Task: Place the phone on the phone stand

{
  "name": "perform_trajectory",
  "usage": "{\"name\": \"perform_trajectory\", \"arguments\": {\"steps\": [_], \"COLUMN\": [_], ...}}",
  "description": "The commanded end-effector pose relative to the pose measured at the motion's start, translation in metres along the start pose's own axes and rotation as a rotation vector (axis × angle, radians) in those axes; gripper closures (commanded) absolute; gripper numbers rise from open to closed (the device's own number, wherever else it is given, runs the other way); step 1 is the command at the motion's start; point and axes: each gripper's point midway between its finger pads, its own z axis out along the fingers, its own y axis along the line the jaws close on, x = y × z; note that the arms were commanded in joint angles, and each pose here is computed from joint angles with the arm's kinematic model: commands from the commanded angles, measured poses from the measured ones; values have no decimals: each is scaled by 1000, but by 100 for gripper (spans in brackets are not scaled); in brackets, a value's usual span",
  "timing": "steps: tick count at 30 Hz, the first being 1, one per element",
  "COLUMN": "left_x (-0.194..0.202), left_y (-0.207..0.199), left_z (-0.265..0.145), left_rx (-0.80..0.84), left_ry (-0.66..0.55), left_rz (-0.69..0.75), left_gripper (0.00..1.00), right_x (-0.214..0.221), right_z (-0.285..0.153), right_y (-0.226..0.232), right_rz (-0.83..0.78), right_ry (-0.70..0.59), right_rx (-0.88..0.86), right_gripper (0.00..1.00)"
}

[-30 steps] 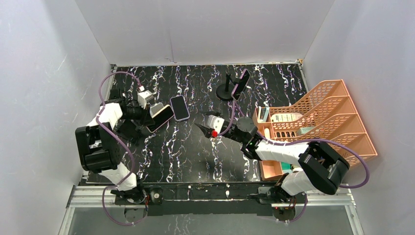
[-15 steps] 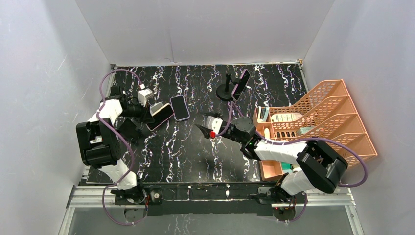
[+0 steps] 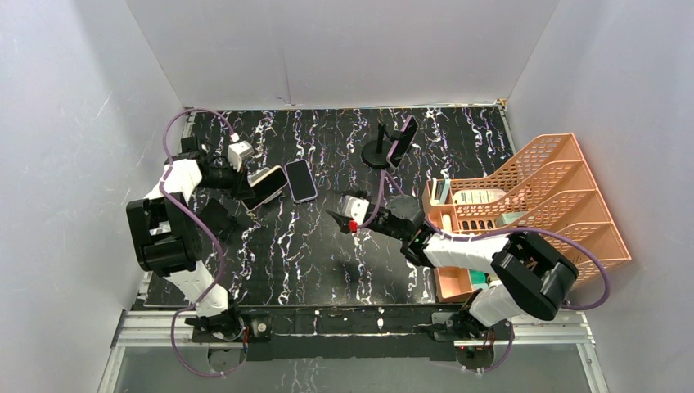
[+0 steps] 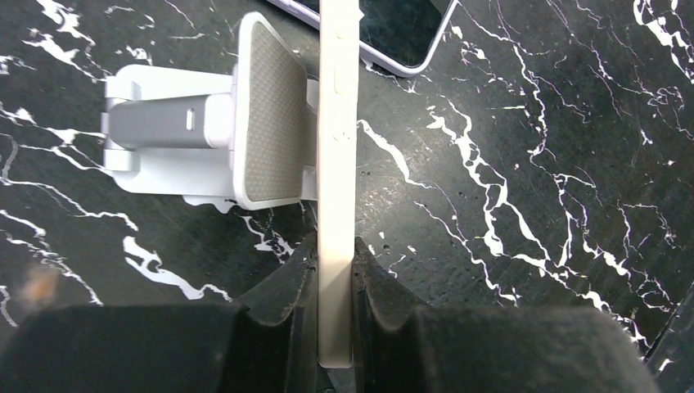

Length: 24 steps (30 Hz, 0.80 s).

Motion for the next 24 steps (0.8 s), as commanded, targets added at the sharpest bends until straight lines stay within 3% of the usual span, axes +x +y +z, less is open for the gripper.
{"name": "perform_trajectory", "arguments": {"steps": [1, 24], "left_x": [-28, -4], "left_y": [6, 24], "left_z": [-11, 7], "left_rx": [3, 4], "left_ry": [-75, 5], "left_rz": [70, 10], "left_gripper": [100, 100], "right_x": [-7, 2], "right_z": [7, 8], "right_y": [-3, 1], "right_rz": [-29, -29], "right_ry": [-22, 4], "right_rx": [2, -12], "right_gripper": [40, 41]}}
